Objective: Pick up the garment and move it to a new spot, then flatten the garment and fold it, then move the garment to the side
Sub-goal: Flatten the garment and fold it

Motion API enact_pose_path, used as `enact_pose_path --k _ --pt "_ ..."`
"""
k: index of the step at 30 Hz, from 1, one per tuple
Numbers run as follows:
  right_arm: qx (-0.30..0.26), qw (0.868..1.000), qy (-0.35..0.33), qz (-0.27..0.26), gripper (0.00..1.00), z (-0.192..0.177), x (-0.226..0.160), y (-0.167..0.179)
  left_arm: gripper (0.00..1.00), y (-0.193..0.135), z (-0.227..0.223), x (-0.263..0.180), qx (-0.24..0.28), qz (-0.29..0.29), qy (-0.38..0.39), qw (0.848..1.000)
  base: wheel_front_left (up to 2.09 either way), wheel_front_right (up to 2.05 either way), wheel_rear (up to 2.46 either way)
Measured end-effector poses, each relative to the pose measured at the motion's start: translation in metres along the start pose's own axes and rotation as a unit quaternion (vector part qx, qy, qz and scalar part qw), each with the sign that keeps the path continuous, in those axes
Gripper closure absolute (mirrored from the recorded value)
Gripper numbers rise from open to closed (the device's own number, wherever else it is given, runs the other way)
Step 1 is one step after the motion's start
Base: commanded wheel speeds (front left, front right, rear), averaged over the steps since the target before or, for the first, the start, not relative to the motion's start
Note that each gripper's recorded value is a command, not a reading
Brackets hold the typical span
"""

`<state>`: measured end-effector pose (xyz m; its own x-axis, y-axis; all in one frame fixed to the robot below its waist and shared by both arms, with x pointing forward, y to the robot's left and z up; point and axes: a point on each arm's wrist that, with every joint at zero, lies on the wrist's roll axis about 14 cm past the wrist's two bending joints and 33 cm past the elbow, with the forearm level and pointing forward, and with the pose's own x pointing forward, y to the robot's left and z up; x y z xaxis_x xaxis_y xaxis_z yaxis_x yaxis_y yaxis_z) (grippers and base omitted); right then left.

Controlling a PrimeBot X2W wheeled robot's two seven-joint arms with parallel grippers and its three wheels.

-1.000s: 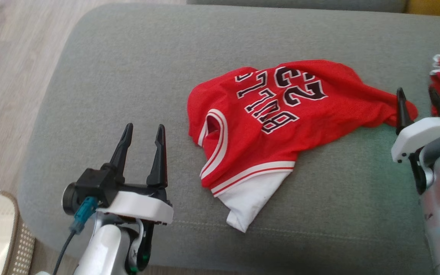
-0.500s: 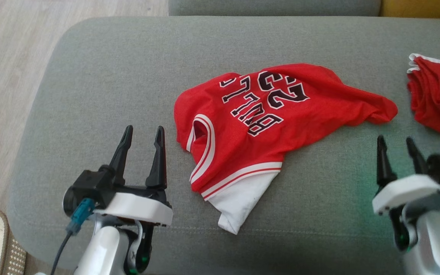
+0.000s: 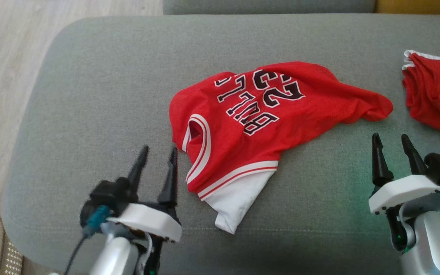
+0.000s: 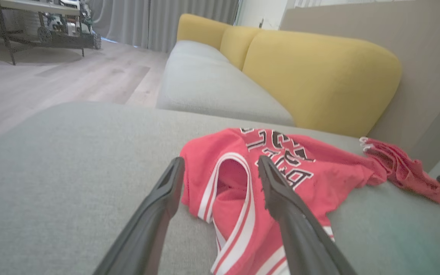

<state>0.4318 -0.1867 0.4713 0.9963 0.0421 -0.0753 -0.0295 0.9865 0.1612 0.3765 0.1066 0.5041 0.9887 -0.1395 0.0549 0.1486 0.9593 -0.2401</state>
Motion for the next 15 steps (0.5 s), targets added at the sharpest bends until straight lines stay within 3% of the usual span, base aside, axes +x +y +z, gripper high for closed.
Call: enact_pose_path --k 6,15 --pt "-0.002 1.000 0.010 -0.002 0.00 -0.006 0.000 -0.003 0.00 -0.009 -0.051 0.002 0.010 -0.023 0.081 0.996 0.00 0.00 0.00" --pt "0.000 1.000 0.015 -0.022 0.00 -0.010 -0.001 -0.019 0.00 -0.004 -0.079 0.043 0.026 -0.024 0.129 0.991 0.00 0.00 0.00"
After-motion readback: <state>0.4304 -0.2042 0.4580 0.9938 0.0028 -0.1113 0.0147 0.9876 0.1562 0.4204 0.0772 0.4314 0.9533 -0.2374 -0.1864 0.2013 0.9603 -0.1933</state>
